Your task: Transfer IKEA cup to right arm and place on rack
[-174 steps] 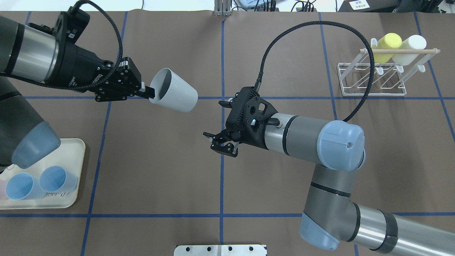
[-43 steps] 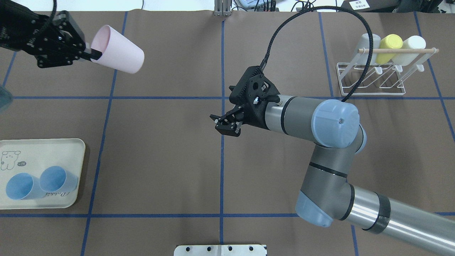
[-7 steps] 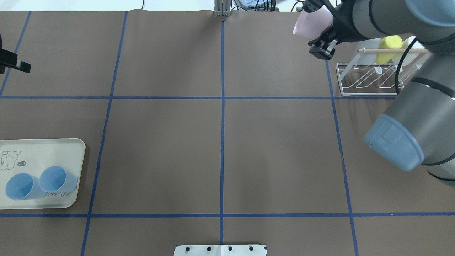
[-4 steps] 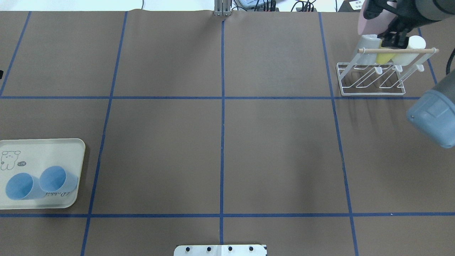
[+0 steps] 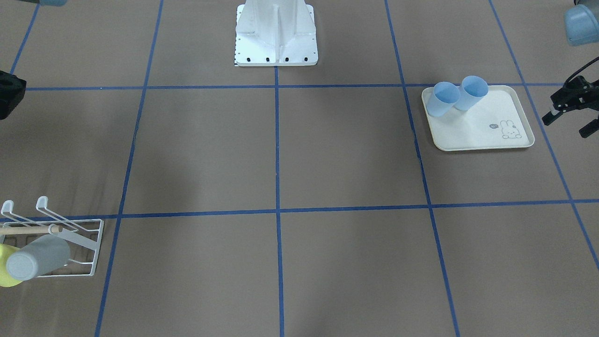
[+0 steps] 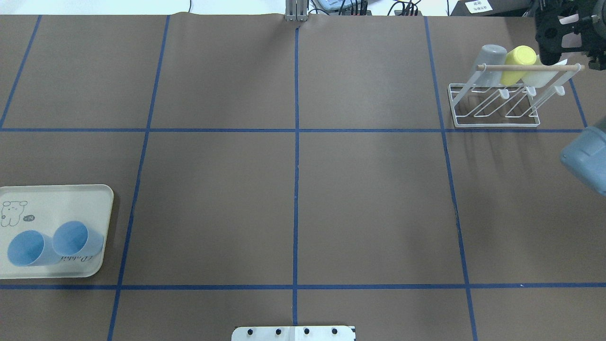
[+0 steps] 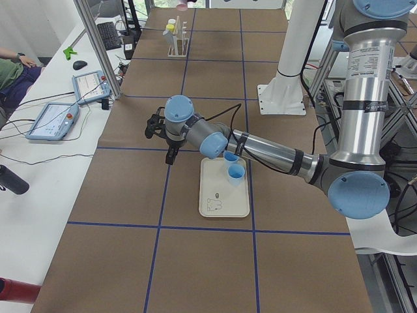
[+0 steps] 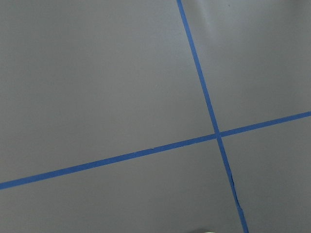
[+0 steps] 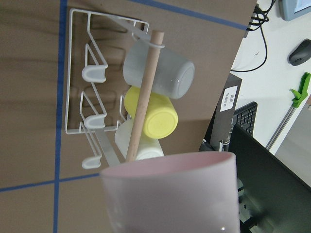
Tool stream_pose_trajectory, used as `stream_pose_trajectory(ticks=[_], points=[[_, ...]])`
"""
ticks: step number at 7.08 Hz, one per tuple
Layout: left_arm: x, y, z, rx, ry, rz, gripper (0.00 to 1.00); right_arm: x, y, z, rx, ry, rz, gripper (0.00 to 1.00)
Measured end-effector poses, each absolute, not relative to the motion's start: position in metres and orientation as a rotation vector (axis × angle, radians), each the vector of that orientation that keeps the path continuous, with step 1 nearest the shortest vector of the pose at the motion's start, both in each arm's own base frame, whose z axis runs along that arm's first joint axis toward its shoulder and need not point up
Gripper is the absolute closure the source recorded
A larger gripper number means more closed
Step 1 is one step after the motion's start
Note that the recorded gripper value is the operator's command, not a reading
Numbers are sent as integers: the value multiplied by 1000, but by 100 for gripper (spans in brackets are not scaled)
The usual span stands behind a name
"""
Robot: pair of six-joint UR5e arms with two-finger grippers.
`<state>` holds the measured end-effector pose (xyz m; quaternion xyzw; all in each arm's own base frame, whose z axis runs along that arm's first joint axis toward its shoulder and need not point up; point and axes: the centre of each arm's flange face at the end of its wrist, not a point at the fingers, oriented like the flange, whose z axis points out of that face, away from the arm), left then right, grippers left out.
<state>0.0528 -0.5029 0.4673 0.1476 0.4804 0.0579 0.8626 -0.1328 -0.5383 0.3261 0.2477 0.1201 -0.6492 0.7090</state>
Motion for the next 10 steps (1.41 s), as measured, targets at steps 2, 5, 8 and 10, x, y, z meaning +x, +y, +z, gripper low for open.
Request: stream_pose_trajectory(ticks=[2, 5, 8, 10], points=[[53, -502, 466, 311, 1008, 121, 0, -148, -548, 355, 459, 337, -1515, 50], [53, -501, 467, 306, 1009, 116, 0, -190, -549, 382, 378, 413, -1591, 49], [53, -500, 466, 307, 1010, 116, 0, -212, -553, 410, 292, 489, -1630, 47], [53, -500, 466, 308, 1010, 117, 0, -224, -552, 420, 264, 515, -1649, 45]])
